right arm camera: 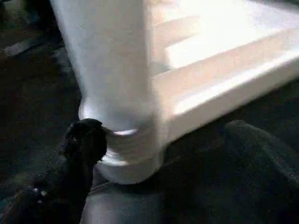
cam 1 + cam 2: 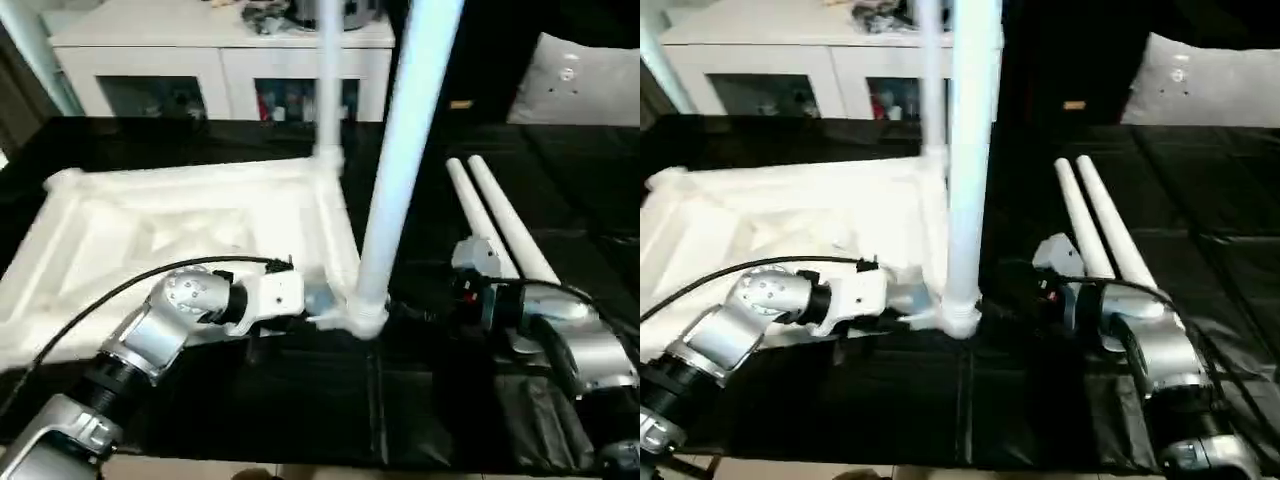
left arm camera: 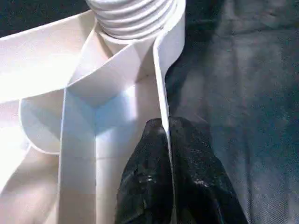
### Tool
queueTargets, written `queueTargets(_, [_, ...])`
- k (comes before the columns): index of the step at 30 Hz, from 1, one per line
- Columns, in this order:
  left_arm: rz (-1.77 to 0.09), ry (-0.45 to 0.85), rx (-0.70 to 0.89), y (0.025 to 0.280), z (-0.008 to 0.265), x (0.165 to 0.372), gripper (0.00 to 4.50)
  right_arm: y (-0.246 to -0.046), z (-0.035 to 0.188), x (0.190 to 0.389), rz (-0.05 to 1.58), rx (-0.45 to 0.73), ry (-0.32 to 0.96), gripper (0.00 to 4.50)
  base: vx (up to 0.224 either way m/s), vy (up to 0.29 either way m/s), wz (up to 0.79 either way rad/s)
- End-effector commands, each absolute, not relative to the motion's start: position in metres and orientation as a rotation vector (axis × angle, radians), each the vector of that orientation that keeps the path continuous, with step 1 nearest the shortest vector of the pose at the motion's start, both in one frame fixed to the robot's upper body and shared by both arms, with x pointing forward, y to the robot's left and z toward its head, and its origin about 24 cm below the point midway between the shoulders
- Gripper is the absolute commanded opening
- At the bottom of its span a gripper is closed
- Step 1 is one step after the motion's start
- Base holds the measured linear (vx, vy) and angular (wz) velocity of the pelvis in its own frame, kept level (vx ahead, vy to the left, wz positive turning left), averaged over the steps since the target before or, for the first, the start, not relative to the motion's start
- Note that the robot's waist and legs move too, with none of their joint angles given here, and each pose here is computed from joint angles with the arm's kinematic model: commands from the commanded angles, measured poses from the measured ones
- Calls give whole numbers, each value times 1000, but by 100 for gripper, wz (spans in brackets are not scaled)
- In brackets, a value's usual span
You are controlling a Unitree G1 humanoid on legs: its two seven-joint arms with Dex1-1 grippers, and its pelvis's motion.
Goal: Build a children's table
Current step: Rotate leg to tighten
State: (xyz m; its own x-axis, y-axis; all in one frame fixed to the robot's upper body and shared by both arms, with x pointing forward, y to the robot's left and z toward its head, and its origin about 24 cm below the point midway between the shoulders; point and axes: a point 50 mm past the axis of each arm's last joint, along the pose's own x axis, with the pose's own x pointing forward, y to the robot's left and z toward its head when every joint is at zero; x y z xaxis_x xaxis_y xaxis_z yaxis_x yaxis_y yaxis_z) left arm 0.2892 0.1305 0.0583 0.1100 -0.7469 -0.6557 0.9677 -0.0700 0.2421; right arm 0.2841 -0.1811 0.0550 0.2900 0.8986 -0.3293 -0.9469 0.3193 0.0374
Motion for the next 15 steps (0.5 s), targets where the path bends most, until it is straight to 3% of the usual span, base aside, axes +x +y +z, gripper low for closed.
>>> queueTargets(1, [-1582,427,846,128,46,280,0,-172,56,282,1323,-196,335,443,0,0,0])
queueTargets(7, [-1646,414,873,126,47,279,0,-159,51,283,1380,-174,347,414,0,0,0])
queueTargets(15, [-1668,408,877,125,46,280,0,-154,52,284,1403,-156,336,338,0,0,0])
